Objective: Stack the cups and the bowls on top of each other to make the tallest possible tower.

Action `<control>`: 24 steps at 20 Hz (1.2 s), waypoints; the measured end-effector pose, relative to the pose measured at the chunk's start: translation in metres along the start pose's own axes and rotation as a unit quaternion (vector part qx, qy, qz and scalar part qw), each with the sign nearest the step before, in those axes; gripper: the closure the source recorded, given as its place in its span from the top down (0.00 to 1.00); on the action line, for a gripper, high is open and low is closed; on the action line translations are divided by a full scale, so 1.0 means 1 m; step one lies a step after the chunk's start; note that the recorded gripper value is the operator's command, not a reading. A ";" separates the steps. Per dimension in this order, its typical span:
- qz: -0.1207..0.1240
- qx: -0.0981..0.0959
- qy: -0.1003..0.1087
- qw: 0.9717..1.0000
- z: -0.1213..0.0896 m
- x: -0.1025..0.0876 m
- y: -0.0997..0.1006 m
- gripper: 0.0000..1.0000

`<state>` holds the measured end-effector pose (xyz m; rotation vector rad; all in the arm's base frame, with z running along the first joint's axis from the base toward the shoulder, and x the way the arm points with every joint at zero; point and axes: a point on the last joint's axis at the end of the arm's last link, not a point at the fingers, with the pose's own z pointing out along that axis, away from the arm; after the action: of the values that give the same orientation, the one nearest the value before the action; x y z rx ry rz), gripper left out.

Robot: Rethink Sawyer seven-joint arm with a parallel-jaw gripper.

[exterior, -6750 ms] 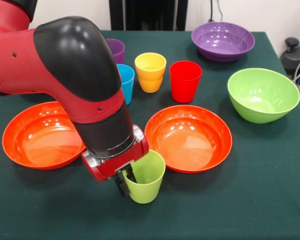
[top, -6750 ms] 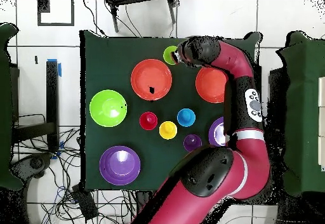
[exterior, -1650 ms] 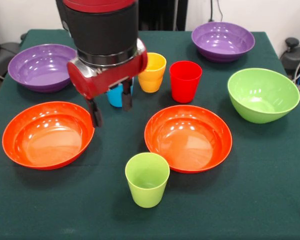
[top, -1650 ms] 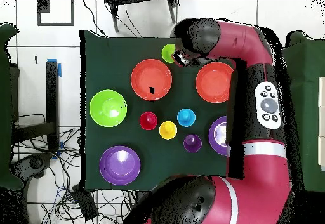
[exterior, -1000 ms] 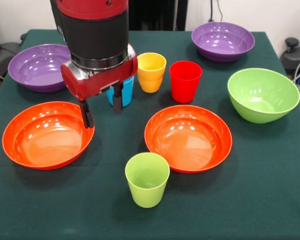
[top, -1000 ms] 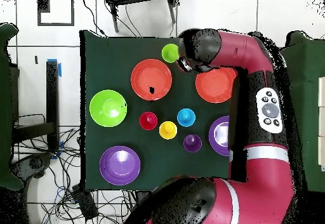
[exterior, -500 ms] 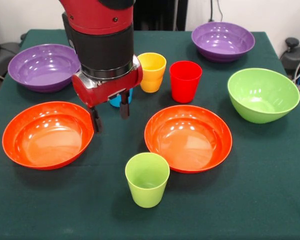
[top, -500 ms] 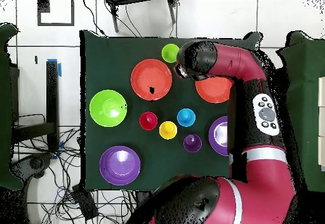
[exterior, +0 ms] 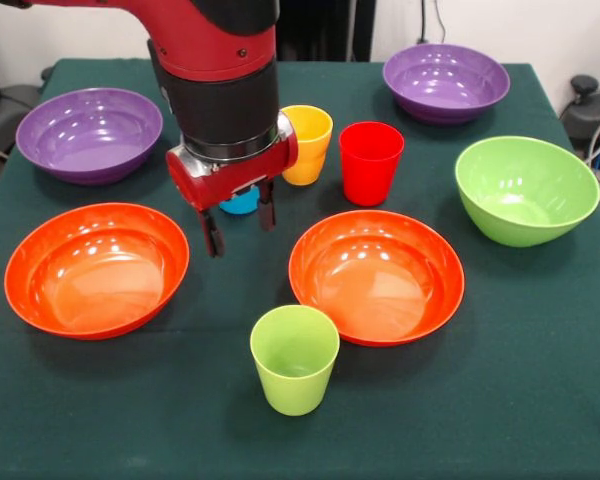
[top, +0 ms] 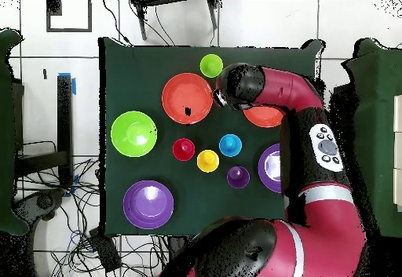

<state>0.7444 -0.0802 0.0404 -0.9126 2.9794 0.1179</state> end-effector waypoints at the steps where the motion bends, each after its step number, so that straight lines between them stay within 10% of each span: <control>1: 0.001 -0.001 0.000 1.000 0.001 0.001 0.001 1.00; 13: 0.041 0.001 -0.040 0.998 0.015 -0.002 0.013 1.00; 24: 0.129 -0.010 -0.075 0.989 0.050 0.009 0.025 1.00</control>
<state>0.7230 -0.0602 -0.0078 -0.4900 2.9418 0.2110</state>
